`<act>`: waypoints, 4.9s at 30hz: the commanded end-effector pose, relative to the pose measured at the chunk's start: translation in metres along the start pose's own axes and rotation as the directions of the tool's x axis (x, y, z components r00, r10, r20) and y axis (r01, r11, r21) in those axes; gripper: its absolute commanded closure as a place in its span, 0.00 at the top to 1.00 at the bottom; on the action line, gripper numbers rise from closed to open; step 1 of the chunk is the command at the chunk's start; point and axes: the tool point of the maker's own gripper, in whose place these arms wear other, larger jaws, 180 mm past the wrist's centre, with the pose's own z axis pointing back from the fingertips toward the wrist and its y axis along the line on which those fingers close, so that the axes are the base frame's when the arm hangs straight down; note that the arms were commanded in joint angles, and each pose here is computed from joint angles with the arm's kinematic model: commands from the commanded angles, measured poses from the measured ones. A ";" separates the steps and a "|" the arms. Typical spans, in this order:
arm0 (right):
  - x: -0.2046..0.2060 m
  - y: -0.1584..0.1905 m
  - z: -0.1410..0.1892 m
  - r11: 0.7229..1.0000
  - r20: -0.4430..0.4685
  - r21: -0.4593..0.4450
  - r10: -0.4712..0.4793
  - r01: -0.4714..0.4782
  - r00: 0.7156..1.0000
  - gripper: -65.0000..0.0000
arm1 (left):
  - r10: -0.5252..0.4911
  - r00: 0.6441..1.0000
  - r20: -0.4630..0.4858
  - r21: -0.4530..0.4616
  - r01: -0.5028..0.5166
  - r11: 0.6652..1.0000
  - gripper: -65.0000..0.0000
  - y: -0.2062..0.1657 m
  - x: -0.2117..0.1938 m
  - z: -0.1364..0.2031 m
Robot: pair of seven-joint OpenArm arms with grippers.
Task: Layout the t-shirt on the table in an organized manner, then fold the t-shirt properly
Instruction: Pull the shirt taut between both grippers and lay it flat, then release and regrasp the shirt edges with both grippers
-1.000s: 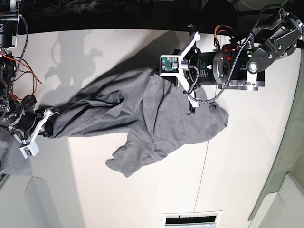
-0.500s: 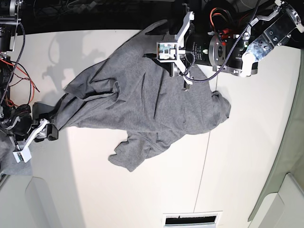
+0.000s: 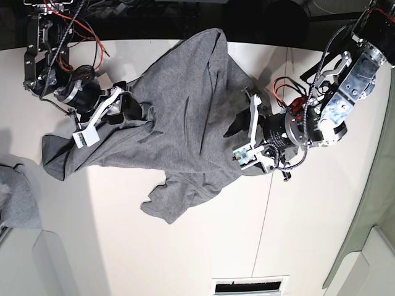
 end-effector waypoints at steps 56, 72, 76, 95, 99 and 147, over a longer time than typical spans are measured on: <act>0.002 0.010 -0.035 0.991 0.078 -0.039 -0.127 0.130 0.989 0.31 | -0.327 0.945 -0.008 0.103 0.326 0.940 0.00 0.029 0.004 -0.077; 0.045 -0.011 0.002 0.995 0.176 -0.101 0.020 -0.002 0.984 0.00 | -0.320 0.947 0.012 0.329 0.298 0.896 0.00 0.100 0.032 -0.010; 0.067 -0.041 0.038 0.977 0.201 -0.203 0.101 -0.059 0.974 0.00 | -0.265 0.964 0.013 0.385 0.240 0.891 0.00 0.131 0.024 0.021; -0.003 -0.123 0.135 0.922 0.143 -0.364 -0.085 0.132 0.986 0.00 | -0.101 0.993 0.064 -0.090 0.106 0.990 0.00 -0.041 -0.040 0.089; -0.023 -0.131 0.150 0.902 0.133 -0.400 -0.117 0.162 0.984 0.00 | 0.005 0.997 0.075 -0.129 0.005 0.992 0.00 -0.058 -0.045 0.103; 0.072 -0.029 -0.038 0.997 0.117 -0.055 0.055 -0.048 0.992 0.44 | 0.441 0.882 -0.168 0.021 -0.444 0.896 0.44 -0.004 -0.141 0.049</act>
